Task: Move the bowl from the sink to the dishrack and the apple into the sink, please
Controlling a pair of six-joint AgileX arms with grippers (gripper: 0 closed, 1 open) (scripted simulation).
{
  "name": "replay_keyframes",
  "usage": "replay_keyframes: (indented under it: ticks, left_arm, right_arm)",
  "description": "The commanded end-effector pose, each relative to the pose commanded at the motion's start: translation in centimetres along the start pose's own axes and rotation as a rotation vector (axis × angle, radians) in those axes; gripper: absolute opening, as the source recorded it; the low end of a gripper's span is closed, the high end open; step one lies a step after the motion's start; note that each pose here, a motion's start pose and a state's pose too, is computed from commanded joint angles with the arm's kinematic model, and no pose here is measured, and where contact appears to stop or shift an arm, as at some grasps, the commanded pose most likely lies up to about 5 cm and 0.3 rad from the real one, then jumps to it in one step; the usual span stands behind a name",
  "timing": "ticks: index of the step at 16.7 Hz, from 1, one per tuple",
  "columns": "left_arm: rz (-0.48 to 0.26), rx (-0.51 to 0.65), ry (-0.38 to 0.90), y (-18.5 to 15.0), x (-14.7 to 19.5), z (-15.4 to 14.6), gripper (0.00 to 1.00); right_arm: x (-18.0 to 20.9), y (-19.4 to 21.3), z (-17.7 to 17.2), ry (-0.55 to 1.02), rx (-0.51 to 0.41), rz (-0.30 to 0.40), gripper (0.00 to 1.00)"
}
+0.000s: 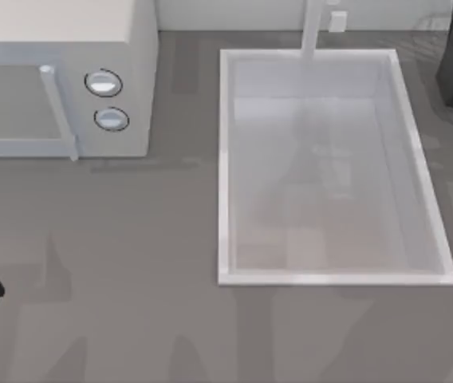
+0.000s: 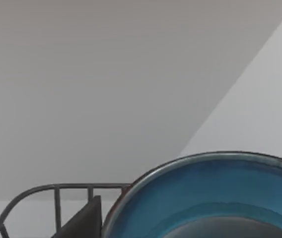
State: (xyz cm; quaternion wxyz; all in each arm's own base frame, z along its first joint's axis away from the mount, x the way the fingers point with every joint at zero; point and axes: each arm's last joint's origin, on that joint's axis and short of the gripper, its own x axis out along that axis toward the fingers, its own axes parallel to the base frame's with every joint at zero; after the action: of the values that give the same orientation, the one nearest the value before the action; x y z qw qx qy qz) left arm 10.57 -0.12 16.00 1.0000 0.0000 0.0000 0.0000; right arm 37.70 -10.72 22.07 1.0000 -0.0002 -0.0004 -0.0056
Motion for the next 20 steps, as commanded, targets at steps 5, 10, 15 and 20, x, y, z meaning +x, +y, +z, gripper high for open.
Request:
replay_keyframes:
  ticks: [5, 10, 15, 20]
  left_arm:
    - [0.000, 0.000, 0.000, 0.0, 0.0, 0.0, 1.00]
    - [0.000, 0.000, 0.000, 0.0, 0.0, 0.0, 1.00]
    - [0.000, 0.000, 0.000, 0.0, 0.0, 0.0, 1.00]
    - [0.000, 0.000, 0.000, 0.0, 0.0, 0.0, 1.00]
  right_arm:
    - [-3.2, 2.1, 2.4, 0.001, -0.001, 0.003, 1.00]
    - [-11.0, 5.7, 5.1, -0.008, -0.010, 0.003, 1.00]
    - [-20.2, 8.6, 3.4, -0.010, -0.021, 0.003, 1.00]
    - [-25.8, 9.8, -1.8, -0.014, -0.016, 0.007, 1.00]
